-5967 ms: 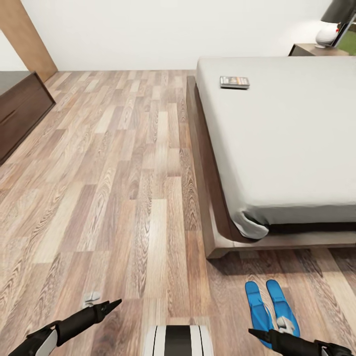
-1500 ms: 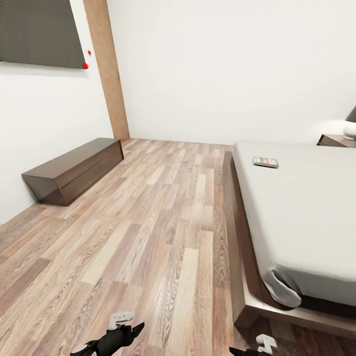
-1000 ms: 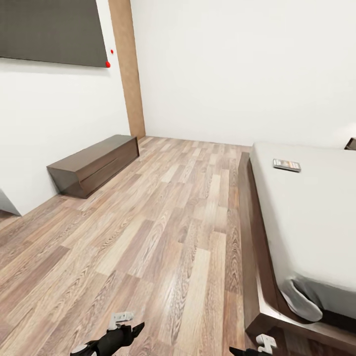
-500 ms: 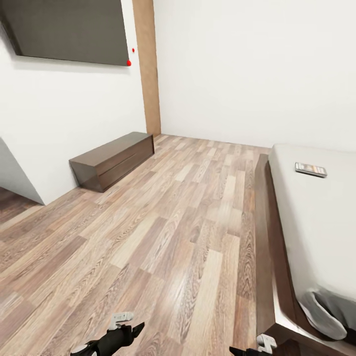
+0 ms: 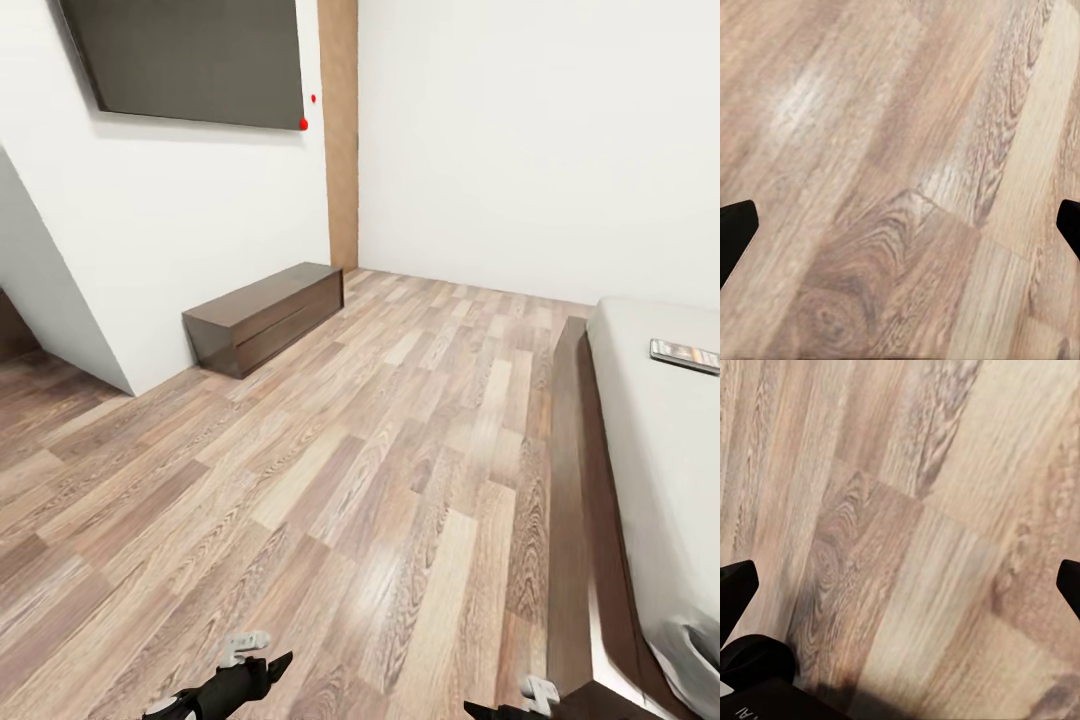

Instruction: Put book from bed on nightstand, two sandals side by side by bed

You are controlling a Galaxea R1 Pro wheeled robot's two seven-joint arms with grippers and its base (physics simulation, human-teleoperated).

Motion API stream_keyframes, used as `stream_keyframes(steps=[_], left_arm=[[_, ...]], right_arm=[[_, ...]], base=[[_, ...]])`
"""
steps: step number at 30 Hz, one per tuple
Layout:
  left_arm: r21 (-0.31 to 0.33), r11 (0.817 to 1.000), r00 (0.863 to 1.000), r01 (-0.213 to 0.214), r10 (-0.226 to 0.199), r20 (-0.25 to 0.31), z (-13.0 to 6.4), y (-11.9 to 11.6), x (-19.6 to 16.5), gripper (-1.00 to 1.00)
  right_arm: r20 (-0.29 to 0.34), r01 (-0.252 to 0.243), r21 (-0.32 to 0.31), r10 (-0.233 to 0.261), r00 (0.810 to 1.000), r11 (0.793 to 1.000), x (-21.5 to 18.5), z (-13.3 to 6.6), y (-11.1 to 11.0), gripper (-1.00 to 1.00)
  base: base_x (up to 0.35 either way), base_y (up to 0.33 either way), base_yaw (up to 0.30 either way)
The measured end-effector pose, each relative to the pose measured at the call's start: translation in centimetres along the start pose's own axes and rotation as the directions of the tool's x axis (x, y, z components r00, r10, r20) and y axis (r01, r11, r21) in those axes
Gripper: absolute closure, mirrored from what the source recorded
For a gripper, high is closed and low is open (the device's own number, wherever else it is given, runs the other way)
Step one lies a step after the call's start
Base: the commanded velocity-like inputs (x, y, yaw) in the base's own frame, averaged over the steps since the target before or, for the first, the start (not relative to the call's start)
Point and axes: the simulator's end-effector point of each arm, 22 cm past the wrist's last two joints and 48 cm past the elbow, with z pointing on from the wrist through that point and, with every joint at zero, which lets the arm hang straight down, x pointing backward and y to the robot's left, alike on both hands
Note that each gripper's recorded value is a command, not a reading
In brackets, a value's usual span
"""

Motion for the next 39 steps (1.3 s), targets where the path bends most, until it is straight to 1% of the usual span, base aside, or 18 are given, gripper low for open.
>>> stream_keyframes(steps=[15, 17, 39], left_arm=[[-0.002, 1.000, 1.000, 0.003, -0.003, -0.007, 0.1, 0.1, 0.3, -1.00], [-0.002, 1.000, 1.000, 0.003, -0.003, -0.007, 0.1, 0.1, 0.4, -1.00], [-0.002, 1.000, 1.000, 0.004, -0.004, -0.008, -2.8, -2.1, -3.0, -1.00]], right_arm=[[-0.005, -0.004, 0.001, 0.004, 1.000, 1.000, 0.2, 0.1, -0.1, -1.00], [-0.005, -0.004, 0.002, 0.004, 1.000, 1.000, 0.2, 0.1, -0.2, -1.00], [-0.006, -0.005, 0.003, 0.005, 1.000, 1.000, -2.2, -3.0, 3.0, -1.00]], base=[[0.000, 0.000, 0.214], [0.000, 0.000, 0.048], [0.000, 0.000, 0.003]])
